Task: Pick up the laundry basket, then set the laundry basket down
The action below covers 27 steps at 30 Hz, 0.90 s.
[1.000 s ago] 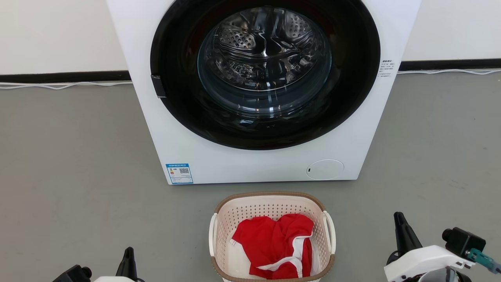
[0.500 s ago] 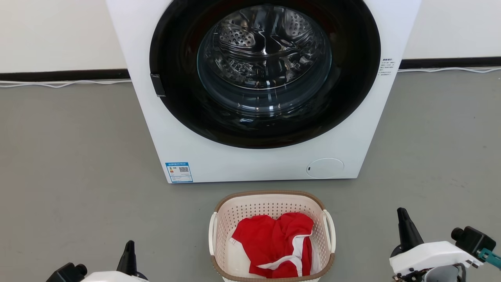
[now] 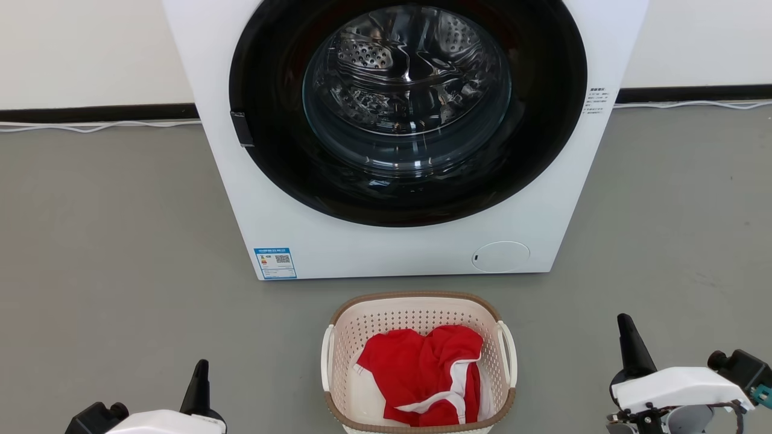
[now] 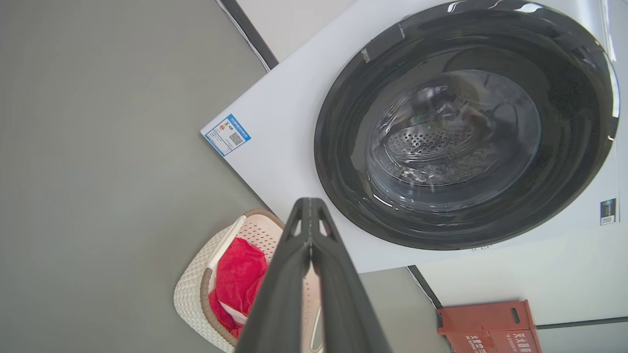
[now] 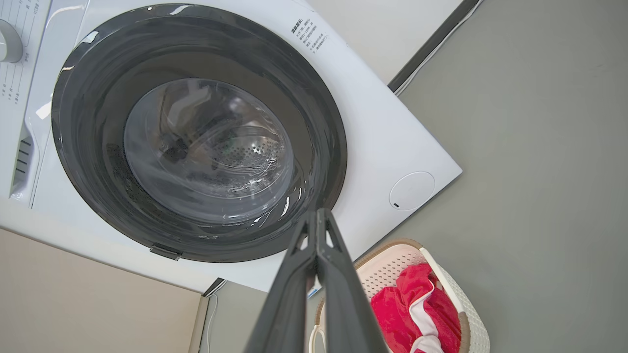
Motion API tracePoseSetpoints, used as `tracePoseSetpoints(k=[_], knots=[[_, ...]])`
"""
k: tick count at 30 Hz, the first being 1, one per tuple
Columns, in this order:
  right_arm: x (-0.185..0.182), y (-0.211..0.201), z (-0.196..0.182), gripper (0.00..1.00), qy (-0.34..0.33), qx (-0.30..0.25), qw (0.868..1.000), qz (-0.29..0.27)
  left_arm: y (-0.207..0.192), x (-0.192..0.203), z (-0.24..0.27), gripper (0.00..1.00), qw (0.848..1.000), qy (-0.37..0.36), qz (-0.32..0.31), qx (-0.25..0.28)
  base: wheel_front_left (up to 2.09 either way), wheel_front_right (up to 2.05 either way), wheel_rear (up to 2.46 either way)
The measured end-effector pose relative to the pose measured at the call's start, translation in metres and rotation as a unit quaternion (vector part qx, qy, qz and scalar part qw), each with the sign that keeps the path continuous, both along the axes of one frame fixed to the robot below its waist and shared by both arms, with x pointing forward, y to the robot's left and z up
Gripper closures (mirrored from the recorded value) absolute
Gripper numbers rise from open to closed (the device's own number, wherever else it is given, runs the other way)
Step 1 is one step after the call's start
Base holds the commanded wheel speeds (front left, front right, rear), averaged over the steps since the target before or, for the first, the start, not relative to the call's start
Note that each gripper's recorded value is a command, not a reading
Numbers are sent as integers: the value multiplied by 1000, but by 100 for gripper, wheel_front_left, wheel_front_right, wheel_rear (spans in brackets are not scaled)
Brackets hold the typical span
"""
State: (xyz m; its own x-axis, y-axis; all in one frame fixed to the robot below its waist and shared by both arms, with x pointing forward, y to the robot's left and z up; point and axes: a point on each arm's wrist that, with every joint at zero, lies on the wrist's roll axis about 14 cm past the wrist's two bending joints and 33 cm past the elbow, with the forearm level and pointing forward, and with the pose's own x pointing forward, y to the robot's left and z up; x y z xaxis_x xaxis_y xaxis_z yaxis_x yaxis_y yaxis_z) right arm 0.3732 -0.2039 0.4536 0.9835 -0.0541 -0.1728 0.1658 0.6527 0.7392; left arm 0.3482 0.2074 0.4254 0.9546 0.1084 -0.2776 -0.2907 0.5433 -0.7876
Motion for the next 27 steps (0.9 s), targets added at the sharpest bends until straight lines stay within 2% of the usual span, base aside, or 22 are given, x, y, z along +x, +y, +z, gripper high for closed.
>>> tracePoseSetpoints(k=[15,27], knots=[[3,-1,8,100,-13,92,996,-13,-5,6,9,100,997,-20,3,-77,0,0,0],[6,-2,15,100,-27,167,985,-23,-8,12,19,100,989,-40,4,-140,0,0,0]])
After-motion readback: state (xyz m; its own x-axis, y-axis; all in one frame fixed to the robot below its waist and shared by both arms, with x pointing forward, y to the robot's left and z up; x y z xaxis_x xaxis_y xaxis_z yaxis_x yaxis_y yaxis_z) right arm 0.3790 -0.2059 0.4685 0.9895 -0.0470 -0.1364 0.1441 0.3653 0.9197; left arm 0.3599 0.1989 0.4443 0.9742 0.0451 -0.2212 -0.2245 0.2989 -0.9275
